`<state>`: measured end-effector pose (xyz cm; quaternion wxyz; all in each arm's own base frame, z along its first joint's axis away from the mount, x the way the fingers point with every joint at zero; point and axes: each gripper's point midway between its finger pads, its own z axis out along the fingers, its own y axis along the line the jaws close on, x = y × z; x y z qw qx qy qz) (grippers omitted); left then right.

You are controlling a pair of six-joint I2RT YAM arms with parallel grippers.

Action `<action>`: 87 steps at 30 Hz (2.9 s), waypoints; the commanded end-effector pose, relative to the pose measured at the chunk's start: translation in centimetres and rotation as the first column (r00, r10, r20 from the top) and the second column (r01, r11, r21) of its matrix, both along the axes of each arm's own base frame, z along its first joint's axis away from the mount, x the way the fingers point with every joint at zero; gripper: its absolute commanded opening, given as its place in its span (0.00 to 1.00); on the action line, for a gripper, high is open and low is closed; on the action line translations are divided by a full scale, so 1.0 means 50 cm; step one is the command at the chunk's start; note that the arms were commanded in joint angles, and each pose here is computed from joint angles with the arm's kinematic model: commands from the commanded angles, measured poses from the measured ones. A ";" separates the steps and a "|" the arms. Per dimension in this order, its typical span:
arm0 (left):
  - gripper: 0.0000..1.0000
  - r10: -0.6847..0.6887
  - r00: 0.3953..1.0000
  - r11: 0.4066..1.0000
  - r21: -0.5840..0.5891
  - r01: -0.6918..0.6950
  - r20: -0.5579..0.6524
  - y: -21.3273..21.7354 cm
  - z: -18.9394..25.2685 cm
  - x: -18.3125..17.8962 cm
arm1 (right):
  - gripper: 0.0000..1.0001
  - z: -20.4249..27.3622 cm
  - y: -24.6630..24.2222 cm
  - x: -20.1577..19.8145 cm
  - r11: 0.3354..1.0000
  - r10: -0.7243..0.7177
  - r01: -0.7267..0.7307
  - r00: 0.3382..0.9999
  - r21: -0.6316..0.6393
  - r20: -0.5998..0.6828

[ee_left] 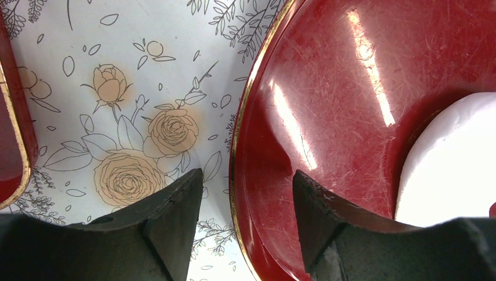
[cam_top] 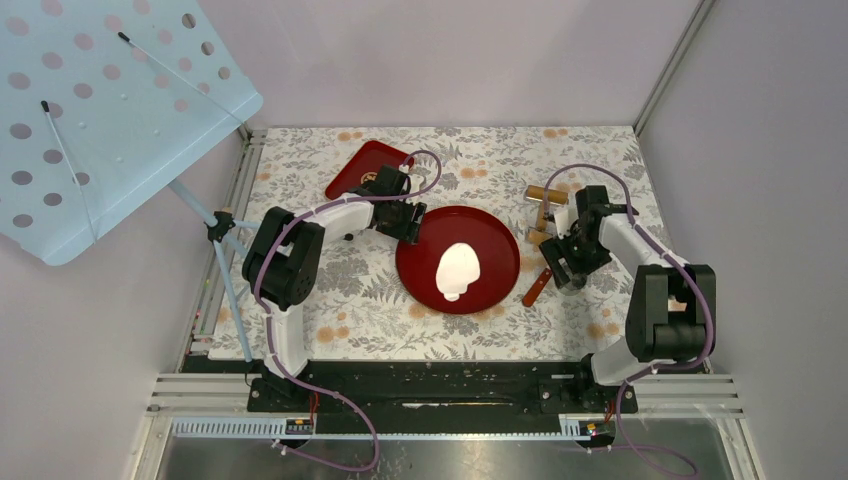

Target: Roll out the dumpling wrappers from the dough

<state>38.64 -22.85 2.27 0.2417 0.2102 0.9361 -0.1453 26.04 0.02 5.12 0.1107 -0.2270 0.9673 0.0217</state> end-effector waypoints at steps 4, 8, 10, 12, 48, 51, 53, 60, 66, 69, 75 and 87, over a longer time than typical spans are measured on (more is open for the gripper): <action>0.58 0.009 0.999 0.999 0.036 -0.007 -0.032 0.020 -0.016 -0.011 | 0.82 -0.036 -0.009 -0.018 1.000 -0.003 0.001 0.997 -0.022 -0.073; 0.58 0.008 0.999 0.999 0.038 -0.007 -0.032 0.020 -0.017 -0.011 | 0.72 -0.039 -0.008 -0.010 1.000 -0.007 0.006 0.998 -0.019 -0.065; 0.58 0.008 0.999 0.999 0.037 -0.007 -0.032 0.020 -0.016 -0.011 | 0.73 -0.038 -0.004 -0.007 1.000 -0.009 0.008 0.998 -0.010 -0.057; 0.58 0.008 0.999 0.999 0.038 -0.007 -0.033 0.020 -0.017 -0.011 | 0.79 -0.037 -0.004 -0.003 1.000 -0.011 0.011 0.999 -0.009 -0.047; 0.58 0.006 0.999 0.999 0.037 -0.005 -0.034 0.019 -0.018 -0.011 | 0.54 0.027 -0.005 0.034 1.000 -0.016 0.017 0.996 -0.012 0.085; 0.58 0.010 0.999 0.999 0.039 -0.009 -0.034 0.020 -0.018 -0.010 | 0.53 0.109 0.021 0.036 1.000 0.016 -0.016 0.985 -0.001 0.174; 0.58 0.010 0.999 0.999 0.039 -0.008 -0.033 0.020 -0.018 -0.009 | 0.53 0.151 0.057 0.035 0.998 0.064 -0.064 0.973 -0.007 0.221; 0.72 0.012 1.000 0.999 0.039 -0.011 -0.029 0.020 -0.015 -0.007 | 0.53 0.207 0.284 0.018 0.945 0.289 -0.320 0.912 0.063 0.291; 0.88 0.018 1.000 0.999 0.029 -0.017 -0.019 0.021 -0.010 -0.004 | 0.51 0.159 0.459 -0.002 0.852 0.503 -0.523 0.830 0.024 0.243; 0.89 0.024 1.000 1.000 0.013 -0.023 -0.018 0.023 -0.006 -0.001 | 0.48 0.130 0.514 -0.005 0.824 0.545 -0.565 0.807 0.032 0.229; 0.89 0.045 0.998 0.998 -0.030 -0.047 -0.040 0.032 -0.001 0.003 | 0.47 0.098 0.576 0.018 0.810 0.567 -0.586 0.793 0.027 0.224; 0.99 0.098 0.993 0.991 -0.088 -0.103 -0.061 0.050 0.007 0.016 | 0.47 0.024 0.585 0.038 0.805 0.585 -0.593 0.791 -0.011 0.182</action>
